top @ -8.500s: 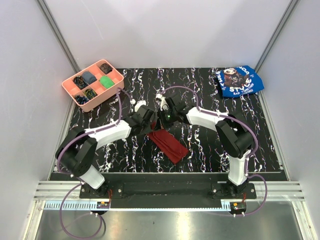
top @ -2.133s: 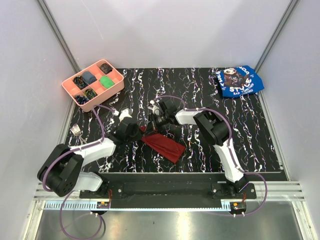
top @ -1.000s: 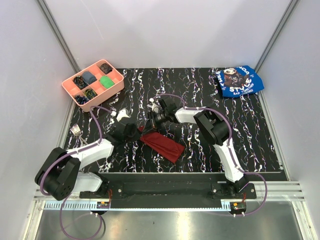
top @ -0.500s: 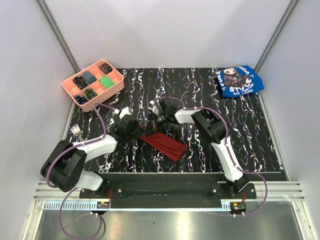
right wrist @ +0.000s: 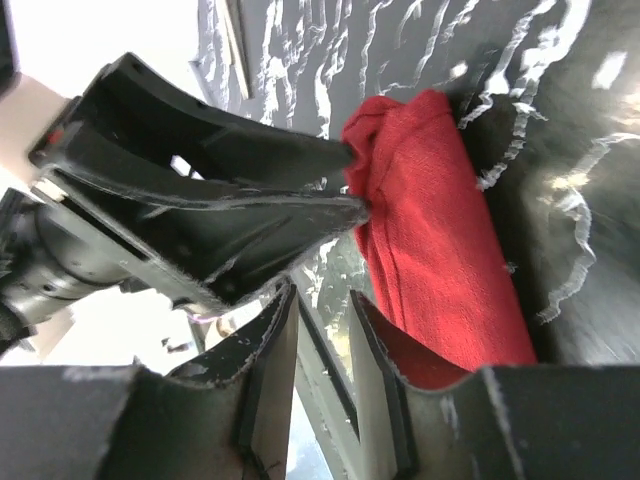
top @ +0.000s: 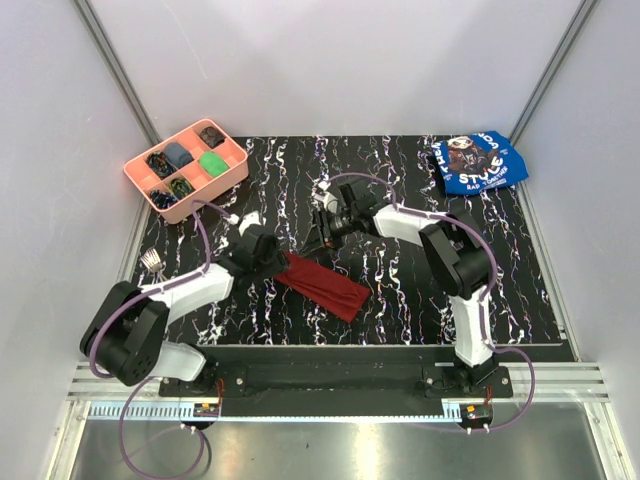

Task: Fold the napkin into a case and place the utensils inside
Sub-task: Stuff the top corner of the smaller-rectangle-folded napkin into the folded napkin.

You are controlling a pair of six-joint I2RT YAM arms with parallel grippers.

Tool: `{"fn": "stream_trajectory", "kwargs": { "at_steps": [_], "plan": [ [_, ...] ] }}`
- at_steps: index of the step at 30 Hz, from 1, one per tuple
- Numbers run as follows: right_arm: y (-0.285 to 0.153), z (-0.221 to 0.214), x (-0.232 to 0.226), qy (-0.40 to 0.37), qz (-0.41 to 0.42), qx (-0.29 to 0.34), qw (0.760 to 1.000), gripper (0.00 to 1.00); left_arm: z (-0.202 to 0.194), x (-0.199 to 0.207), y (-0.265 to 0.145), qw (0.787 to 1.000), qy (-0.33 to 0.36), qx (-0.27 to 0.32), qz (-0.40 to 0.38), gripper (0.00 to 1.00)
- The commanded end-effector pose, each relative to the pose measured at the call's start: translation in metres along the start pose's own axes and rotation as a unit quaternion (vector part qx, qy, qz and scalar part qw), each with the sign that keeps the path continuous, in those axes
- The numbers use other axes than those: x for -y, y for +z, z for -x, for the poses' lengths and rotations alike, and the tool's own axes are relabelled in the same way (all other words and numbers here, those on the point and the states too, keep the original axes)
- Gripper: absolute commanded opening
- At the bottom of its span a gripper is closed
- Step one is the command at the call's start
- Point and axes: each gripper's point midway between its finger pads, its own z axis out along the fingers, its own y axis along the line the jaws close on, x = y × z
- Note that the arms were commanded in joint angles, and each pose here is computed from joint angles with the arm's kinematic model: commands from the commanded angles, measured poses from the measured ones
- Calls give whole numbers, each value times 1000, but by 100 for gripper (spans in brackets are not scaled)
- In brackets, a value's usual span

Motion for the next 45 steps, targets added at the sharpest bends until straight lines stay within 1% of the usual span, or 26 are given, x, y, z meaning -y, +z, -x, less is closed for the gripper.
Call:
{"fn": "stream_trajectory", "kwargs": {
  "at_steps": [1,3,5,8,9,11,12,13,14,15,16,18,21,26,30,34,37,40,41,45],
  "plan": [
    [-24,0,6,-33,-58,16,998,36,30,22,-18,999,17,27,-23,53],
    [-26,-4,16,-36,-77,12,996,36,33,25,-27,999,12,31,-32,54],
    [-26,-5,18,-38,-77,8,996,36,35,27,-34,999,7,34,-38,54],
    [-19,-1,18,-36,-71,5,997,35,30,19,-37,1000,4,22,-21,49],
    [-13,-2,24,-28,-71,-2,997,34,26,15,-36,1000,4,14,-12,40],
    [-3,3,16,-30,-60,-3,998,29,19,9,-30,1000,6,2,4,34],
    [4,1,19,-25,-60,-8,998,27,17,5,-28,1000,5,-4,12,22],
    [9,2,17,-26,-57,-10,998,25,15,1,-26,1000,5,-6,19,18],
    [13,7,12,-27,-48,-6,998,21,12,-1,-22,1000,3,-10,25,16],
    [23,2,14,-22,-44,-17,999,20,12,-2,-21,1000,2,-8,24,15],
    [28,1,12,-23,-40,-21,999,19,11,-6,-19,1000,1,-7,29,9],
    [37,4,11,-21,-38,-22,999,15,9,-8,-14,999,-2,-10,31,8],
    [51,1,11,-21,-37,-30,999,13,8,-10,-7,999,-1,-9,32,6],
    [67,-2,18,-15,-50,-31,998,11,9,-6,5,1000,1,-3,23,4],
    [83,-14,27,-8,-58,-46,997,10,9,-3,13,1000,5,-6,19,1],
    [94,-24,19,-7,-51,-56,997,9,10,2,14,1000,2,-1,5,1],
    [91,-22,13,-8,-52,-47,998,9,9,2,15,1000,3,-5,5,1],
    [78,-15,3,-15,-50,-32,998,9,8,0,14,1000,4,-5,7,1],
    [70,-9,-6,-22,-45,-24,998,9,9,1,13,1000,5,-3,5,1],
    [41,3,-13,-30,-53,-2,998,10,18,7,4,1000,13,7,-3,2]
  ]
}}
